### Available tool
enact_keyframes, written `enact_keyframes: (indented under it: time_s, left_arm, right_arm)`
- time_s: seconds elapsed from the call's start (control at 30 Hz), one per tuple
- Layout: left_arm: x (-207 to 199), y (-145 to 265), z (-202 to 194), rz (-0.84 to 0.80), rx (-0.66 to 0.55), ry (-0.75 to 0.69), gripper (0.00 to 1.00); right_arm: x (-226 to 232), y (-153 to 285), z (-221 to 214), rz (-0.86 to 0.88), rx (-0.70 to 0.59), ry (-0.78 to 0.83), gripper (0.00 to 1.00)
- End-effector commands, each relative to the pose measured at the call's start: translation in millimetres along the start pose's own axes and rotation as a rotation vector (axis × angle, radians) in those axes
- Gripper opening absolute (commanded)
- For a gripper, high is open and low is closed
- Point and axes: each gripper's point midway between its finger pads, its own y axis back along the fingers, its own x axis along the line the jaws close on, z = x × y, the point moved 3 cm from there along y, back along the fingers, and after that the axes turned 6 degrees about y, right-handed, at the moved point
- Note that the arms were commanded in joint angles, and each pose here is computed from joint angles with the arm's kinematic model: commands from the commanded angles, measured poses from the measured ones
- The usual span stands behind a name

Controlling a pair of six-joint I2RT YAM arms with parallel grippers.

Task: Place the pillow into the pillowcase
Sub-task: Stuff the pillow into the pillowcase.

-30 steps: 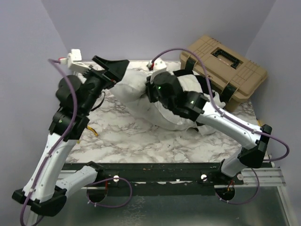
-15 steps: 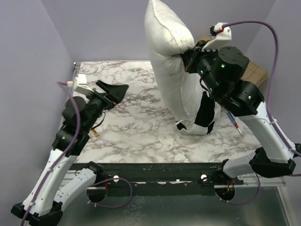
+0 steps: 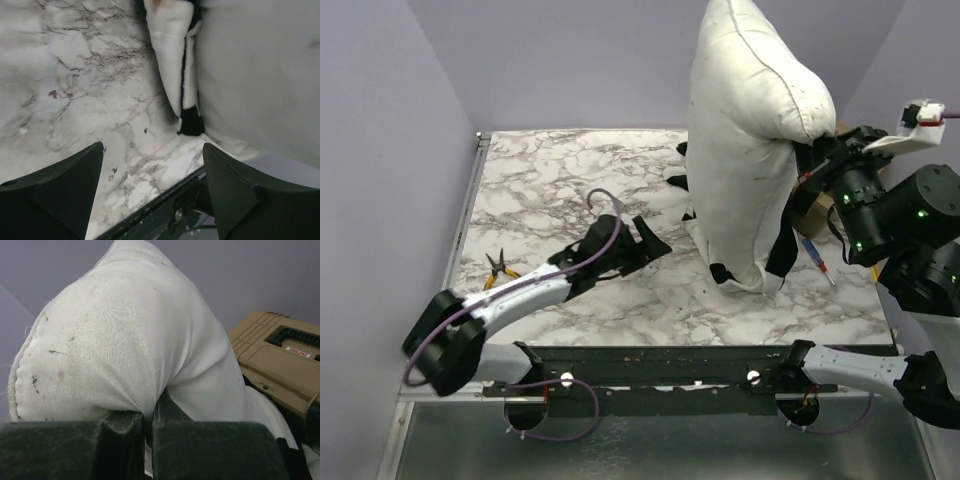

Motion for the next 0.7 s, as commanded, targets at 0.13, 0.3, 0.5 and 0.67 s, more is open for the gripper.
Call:
enact_keyframes:
  time_s: [0.13,0.3,0.5,0.67]
  left_arm:
    - [-45,-120,-65,-0.136,0.141,-0.121,0.81]
    - [-60,-155,-83,-0.221,0.176,-0.083,0.78]
    - [-61,-155,-87,-0.225,0.181,-0.075,0.09]
    - [-68,-120,-55,-0.146,0.048,-0.157,0.0]
  right_arm:
    - [-7,11,56,-0.021,-0.138,-0.131,0.0]
    - [-8,12,59,-0.027,-0.143,-0.133,0.0]
    - [-9,12,59,-0.034,-0.13,-0.107,0.0]
    - [-9,14,63,-0.027,-0.14,-0.107,0.0]
